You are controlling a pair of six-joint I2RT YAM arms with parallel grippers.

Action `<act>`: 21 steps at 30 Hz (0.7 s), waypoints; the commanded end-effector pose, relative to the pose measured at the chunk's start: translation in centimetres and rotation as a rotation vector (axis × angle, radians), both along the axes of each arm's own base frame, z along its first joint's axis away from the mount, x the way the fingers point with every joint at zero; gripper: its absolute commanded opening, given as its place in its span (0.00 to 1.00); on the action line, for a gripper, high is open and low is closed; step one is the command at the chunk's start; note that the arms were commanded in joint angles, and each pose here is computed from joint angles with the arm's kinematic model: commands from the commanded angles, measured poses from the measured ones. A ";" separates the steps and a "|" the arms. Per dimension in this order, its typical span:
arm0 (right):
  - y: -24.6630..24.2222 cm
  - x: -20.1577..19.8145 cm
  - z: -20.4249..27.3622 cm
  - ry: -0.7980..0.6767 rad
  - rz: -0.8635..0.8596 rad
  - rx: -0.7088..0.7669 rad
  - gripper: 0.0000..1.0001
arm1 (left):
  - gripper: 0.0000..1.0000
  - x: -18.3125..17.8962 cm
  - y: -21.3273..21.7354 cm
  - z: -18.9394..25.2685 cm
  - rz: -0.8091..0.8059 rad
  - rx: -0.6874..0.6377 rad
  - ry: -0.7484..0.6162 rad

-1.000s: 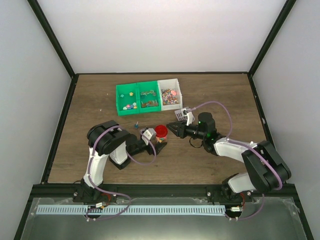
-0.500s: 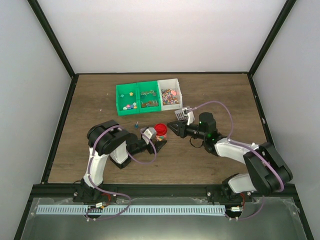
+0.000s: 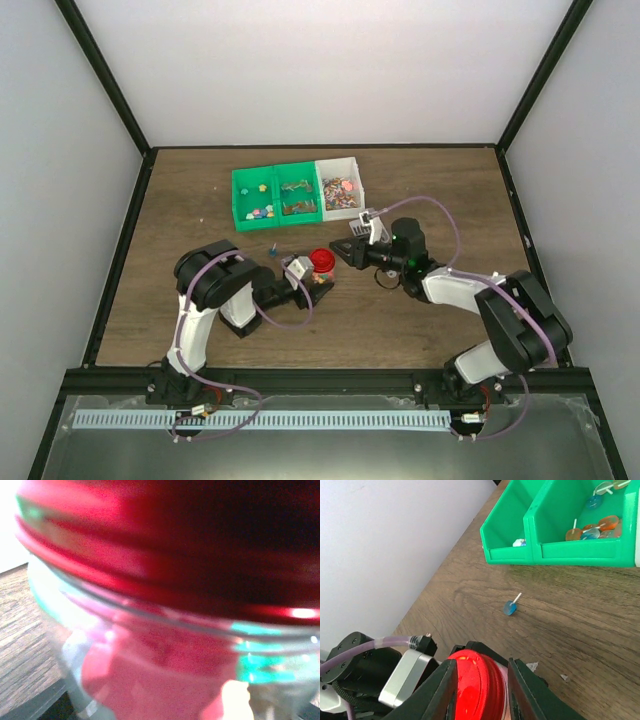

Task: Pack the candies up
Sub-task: Screw the bottle lid onto the packing bottle.

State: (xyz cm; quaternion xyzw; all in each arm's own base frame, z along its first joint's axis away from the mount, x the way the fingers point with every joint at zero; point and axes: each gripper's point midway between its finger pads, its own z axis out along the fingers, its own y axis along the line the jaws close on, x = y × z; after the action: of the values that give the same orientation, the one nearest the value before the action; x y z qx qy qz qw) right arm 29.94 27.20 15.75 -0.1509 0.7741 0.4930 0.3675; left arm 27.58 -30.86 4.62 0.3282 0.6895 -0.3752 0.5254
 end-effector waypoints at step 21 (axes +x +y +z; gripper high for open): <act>2.1 0.1 0.1 0.002 0.142 0.057 0.18 | 0.60 -1.7 -0.2 2.5 -0.087 -0.069 -0.162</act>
State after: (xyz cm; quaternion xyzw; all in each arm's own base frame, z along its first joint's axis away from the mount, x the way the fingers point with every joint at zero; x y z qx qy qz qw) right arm 29.66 29.19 15.06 -0.1893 0.7576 0.5338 0.3246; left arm 27.17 -30.91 4.30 0.3552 0.6782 -0.3681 0.5276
